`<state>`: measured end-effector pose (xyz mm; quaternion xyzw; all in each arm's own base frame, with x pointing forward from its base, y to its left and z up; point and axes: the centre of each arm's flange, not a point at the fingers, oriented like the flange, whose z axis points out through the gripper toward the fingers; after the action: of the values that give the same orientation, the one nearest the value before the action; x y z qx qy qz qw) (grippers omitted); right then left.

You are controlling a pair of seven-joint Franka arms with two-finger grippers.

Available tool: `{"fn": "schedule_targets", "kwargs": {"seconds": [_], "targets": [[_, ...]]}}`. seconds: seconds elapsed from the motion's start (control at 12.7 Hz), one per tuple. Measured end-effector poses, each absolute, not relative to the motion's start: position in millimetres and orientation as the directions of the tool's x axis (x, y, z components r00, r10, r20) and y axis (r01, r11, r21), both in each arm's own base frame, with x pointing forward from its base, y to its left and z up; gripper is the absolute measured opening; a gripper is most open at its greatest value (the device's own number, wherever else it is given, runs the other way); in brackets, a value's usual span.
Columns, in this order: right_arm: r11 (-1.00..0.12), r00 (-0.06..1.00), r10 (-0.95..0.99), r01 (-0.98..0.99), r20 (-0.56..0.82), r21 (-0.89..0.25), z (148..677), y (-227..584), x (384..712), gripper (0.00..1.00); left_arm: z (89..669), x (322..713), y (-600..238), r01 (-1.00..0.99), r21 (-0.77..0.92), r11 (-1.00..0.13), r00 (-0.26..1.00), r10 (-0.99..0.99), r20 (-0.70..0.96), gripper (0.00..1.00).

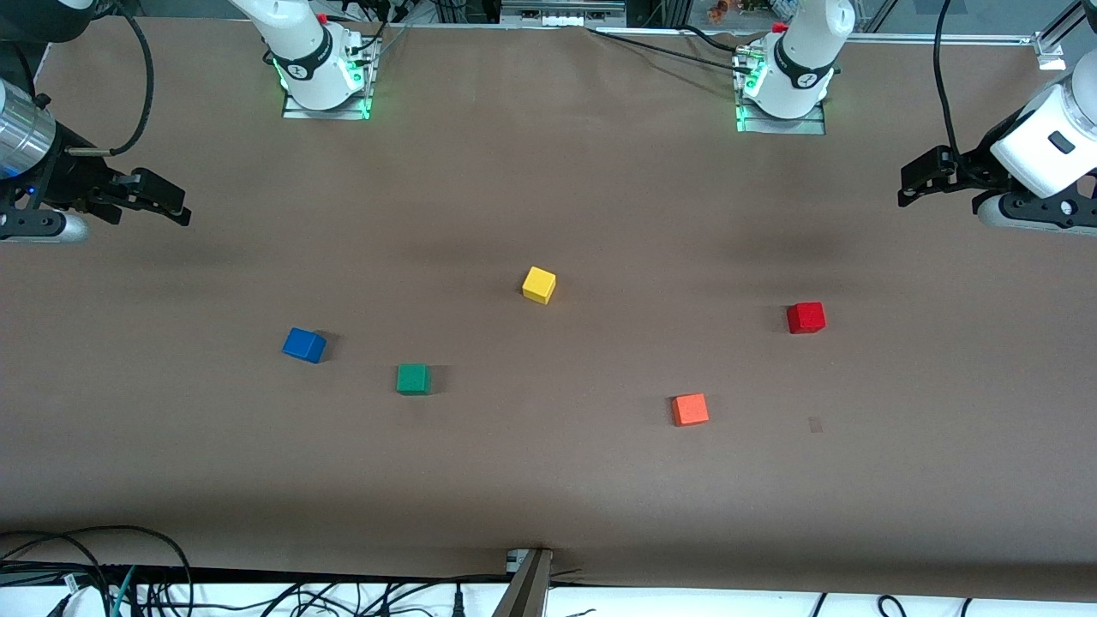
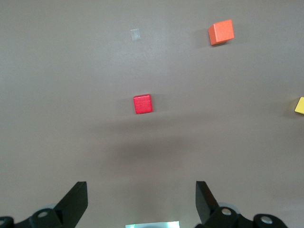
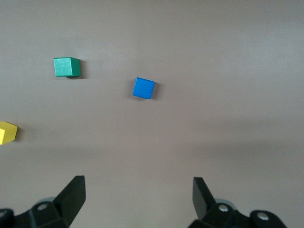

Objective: Pass red block to right arm, stack on blue

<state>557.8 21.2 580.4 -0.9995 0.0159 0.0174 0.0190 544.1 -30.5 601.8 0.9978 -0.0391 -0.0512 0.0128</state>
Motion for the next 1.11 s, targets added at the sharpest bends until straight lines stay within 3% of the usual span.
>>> {"fn": "schedule_targets", "kwargs": {"seconds": [1.11], "targets": [[-0.999,0.999,-0.031,-0.032,-0.036,-0.037,580.4,21.3,557.8,1.00,594.7,549.8,-37.7,-0.090,0.031,-0.995,0.991,-0.092,-0.098,1.00]]}}
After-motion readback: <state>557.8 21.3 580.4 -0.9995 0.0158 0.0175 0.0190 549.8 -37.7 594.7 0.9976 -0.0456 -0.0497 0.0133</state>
